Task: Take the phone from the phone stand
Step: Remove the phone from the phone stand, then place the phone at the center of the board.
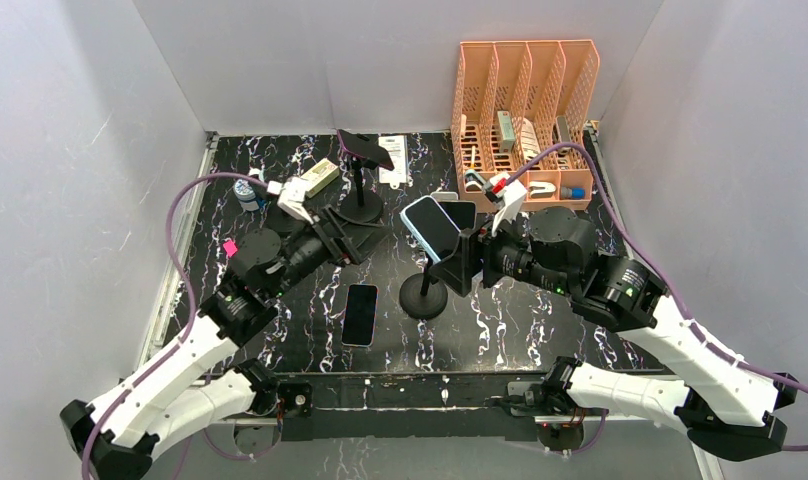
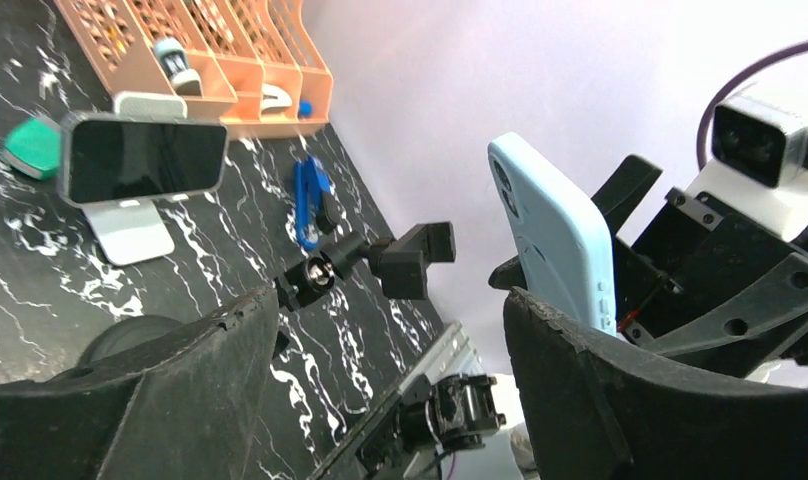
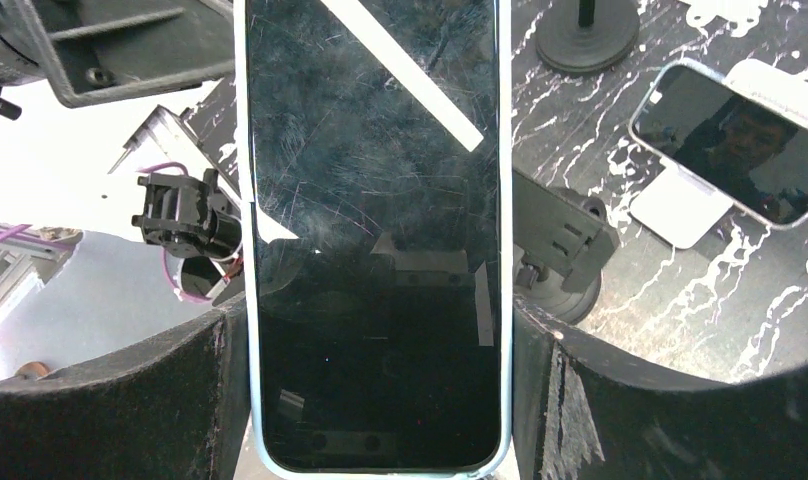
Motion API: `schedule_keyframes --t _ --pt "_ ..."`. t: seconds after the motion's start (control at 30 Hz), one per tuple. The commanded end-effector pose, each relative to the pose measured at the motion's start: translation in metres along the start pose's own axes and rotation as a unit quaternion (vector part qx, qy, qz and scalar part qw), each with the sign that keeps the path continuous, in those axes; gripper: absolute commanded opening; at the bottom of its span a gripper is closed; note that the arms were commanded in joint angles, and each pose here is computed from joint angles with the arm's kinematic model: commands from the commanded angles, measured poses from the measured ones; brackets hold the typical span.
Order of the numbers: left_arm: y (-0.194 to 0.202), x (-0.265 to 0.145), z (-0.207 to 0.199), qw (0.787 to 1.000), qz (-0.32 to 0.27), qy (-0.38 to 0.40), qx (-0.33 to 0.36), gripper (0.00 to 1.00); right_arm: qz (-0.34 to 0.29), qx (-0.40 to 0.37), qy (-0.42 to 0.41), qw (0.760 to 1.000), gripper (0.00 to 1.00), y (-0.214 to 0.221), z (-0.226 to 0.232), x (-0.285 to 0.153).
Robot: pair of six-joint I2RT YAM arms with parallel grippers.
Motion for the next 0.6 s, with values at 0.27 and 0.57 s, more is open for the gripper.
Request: schedule_keyframes --t 0.27,0.57 --pt "-0.052 -0.03 -0.021 0.991 -0.135 0.008 0.016 0.82 -0.151 -0.028 -0.097 0.983 0.01 -0.06 0.04 0.015" --pt "-0.066 -0.022 -0.035 0.99 -0.133 0.037 0.036 0.8 -0.203 -0.017 -0.081 0.976 0.01 -0.074 0.039 0.043"
Point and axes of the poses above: each gripper's point midway between its finger pads, its own x axis out along the fingers, its own z axis along the line the jaws close on, y = z × x, the point moved 7 cm from there along -x, back along the fingers, and after that the axes turned 15 degrees about x, right-handed, at the moved point
